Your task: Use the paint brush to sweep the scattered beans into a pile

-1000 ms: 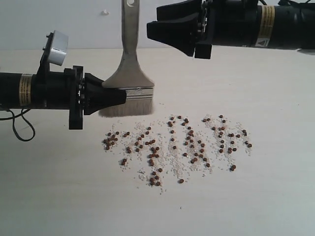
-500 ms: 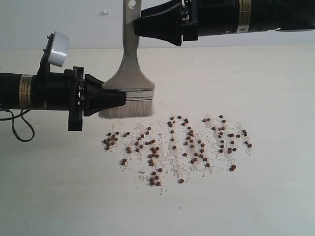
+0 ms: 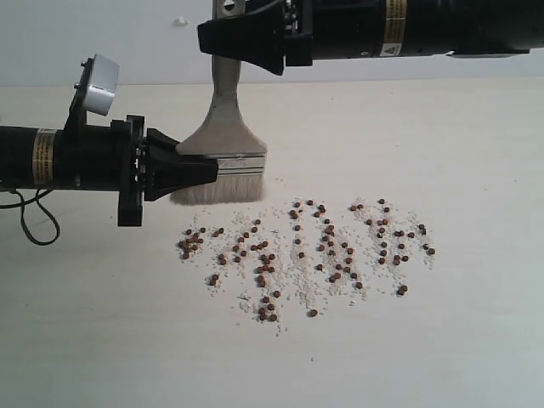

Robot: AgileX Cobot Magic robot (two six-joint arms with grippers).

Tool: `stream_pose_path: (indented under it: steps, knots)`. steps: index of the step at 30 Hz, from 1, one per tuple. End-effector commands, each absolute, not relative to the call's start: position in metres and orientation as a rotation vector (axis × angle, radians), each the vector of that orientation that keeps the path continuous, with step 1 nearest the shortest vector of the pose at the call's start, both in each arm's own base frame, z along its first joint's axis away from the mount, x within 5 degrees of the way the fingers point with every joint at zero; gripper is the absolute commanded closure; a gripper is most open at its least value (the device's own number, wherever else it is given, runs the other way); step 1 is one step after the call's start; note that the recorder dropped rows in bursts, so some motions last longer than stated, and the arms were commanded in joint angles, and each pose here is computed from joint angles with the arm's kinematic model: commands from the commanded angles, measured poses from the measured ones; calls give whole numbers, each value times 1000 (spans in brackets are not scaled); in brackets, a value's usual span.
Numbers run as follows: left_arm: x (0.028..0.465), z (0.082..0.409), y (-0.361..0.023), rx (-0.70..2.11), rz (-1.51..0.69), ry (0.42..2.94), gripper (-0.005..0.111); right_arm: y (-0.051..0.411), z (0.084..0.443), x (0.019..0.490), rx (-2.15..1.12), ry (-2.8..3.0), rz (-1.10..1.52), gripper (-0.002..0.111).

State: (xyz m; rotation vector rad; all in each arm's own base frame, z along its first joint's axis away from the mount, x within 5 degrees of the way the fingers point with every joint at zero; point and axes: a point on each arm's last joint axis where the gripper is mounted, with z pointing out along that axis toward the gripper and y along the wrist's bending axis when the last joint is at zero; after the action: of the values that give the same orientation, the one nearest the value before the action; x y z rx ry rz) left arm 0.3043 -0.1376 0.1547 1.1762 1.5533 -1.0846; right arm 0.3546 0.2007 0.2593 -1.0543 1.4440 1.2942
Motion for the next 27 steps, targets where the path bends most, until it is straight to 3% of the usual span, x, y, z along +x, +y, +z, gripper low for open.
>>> stream_pose_path:
  steps: [1, 24, 26, 27]
  knots:
    - [304, 160, -138, 1171, -1094, 1533, 107, 214, 265, 356, -1072, 1394, 1307, 48]
    - [303, 160, -138, 1188, -1095, 1531, 107, 216, 252, 365, -1019, 1406, 1326, 51]
    - [303, 160, -138, 1188, -1095, 1531, 107, 216, 252, 365, -1020, 1405, 1325, 60]
    - [303, 160, -138, 1188, -1095, 1531, 107, 216, 252, 365, -1022, 1403, 1323, 75]
